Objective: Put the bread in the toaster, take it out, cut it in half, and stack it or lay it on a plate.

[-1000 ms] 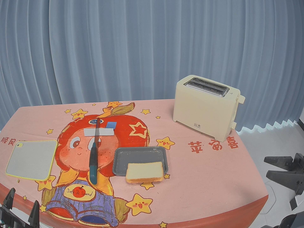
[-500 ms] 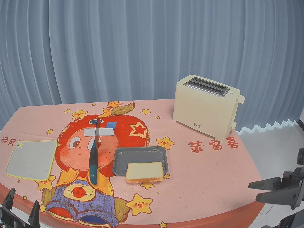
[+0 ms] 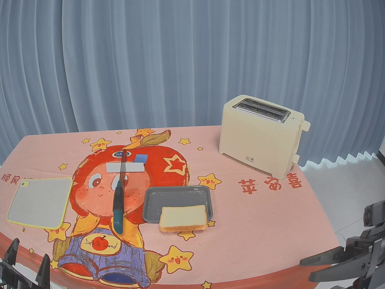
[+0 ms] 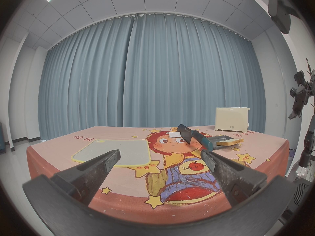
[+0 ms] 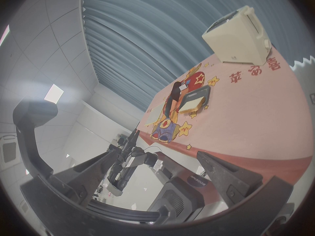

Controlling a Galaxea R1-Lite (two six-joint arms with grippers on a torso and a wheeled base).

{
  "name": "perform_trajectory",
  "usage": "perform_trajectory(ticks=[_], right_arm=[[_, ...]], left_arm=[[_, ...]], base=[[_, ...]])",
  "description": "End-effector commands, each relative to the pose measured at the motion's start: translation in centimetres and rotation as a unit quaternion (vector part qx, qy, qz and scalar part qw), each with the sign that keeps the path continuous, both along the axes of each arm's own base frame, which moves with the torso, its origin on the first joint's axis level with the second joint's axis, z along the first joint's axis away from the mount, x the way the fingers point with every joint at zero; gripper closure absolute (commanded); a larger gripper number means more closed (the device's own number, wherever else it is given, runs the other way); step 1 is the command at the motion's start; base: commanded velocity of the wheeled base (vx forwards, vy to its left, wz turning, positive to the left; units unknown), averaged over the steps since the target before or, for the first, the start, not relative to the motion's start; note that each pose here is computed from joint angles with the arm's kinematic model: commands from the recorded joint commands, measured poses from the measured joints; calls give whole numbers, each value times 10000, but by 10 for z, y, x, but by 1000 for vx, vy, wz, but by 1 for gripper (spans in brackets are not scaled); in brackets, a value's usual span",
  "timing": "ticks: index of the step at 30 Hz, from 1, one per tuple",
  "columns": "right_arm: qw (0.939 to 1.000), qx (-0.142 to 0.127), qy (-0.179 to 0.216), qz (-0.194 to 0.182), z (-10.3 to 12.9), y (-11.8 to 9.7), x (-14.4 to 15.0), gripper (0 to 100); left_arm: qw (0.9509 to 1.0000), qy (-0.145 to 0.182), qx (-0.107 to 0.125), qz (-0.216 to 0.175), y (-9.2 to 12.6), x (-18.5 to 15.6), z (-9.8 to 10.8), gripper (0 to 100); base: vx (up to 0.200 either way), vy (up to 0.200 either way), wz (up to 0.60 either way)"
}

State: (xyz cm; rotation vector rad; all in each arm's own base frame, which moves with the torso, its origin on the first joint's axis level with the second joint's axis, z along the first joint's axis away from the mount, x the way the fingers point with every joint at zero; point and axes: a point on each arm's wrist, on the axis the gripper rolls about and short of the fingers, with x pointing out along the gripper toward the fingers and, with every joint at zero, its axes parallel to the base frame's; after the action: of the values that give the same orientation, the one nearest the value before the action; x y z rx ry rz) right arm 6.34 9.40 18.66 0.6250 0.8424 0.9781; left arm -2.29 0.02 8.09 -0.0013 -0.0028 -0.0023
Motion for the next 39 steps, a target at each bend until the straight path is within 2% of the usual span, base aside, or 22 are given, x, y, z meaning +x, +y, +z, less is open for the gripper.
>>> perform_trajectory(ticks=[1, 8, 15, 19, 23, 26, 29, 36, 39], right_arm=[[9997, 45, 183, 157, 0, 4, -3, 0], [9982, -75, 513, 306, -7, 10, -3, 0], [9954, -75, 849, 446, -9, 16, 0, 0], [9950, 80, 875, 480, -9, 24, 4, 0], [9931, 246, 1074, 391, -9, 32, 9, 0], [9913, 473, 1186, 325, -6, 37, 12, 0], [9901, 550, 1265, 255, -5, 41, 16, 0], [9888, 487, 1401, 159, -14, 57, 29, 0], [9862, 633, 1530, 48, -14, 61, 34, 0]], left_arm=[[10000, 83, -1, 4, 0, 1, -5, 0], [10000, 83, -1, -4, 0, 1, -5, 0], [10000, 75, -1, -4, 0, 1, -5, 0], [10000, 75, -1, -4, 0, 1, -5, 0], [10000, 75, -1, 4, 0, 1, -5, 0], [10000, 83, -1, -4, 0, 1, -5, 0], [10000, 75, -1, 4, 0, 1, -5, 0], [10000, 75, -1, 4, 0, 1, -5, 0], [10000, 83, -1, 4, 0, 1, -5, 0]], base=[[0, 0, 0], [0, 0, 0], [0, 0, 0], [0, 0, 0], [0, 0, 0], [0, 0, 0], [0, 0, 0], [0, 0, 0], [0, 0, 0]])
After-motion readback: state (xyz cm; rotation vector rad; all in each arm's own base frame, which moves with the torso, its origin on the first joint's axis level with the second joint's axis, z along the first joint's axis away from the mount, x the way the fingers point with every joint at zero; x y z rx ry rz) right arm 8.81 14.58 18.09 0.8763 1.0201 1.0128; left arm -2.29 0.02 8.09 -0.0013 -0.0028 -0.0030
